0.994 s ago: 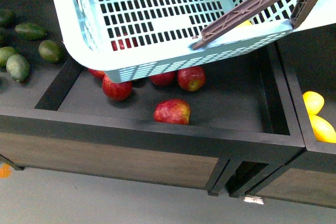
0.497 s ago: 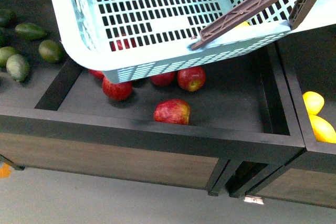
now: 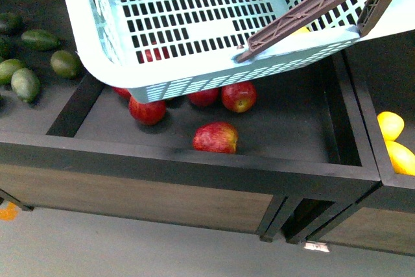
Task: Pick lemon and mango into basket
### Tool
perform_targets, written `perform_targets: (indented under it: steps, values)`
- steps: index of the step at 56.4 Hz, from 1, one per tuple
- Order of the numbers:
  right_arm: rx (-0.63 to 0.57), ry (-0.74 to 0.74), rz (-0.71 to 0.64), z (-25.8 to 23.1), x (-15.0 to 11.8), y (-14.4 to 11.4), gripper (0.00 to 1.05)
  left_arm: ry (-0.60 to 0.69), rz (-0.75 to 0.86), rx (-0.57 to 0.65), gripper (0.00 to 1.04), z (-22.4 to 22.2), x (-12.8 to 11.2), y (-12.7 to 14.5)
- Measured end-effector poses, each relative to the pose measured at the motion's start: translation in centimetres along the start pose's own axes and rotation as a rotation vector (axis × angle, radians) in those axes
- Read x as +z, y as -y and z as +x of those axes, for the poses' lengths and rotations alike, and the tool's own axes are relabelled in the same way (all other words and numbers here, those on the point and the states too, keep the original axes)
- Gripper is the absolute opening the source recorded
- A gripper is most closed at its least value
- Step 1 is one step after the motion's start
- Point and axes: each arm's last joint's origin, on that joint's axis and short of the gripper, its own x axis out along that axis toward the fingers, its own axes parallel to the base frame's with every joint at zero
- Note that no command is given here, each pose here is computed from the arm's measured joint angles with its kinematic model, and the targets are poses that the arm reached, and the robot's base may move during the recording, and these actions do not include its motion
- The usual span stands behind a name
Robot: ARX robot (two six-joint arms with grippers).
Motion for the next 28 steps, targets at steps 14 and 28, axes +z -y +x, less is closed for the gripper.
perform_targets:
  steps: [14, 28]
  values:
    - [-0.002, 0.0, 0.0, 0.0, 0.0, 0.03, 0.96, -0.031, 0.002, -0.027, 0.06, 0.12, -0.57, 0.54]
    - [0.002, 0.0, 0.0, 0.0, 0.0, 0.02, 0.96, -0.007, 0.002, -0.006, 0.06, 0.05, -0.27, 0.27]
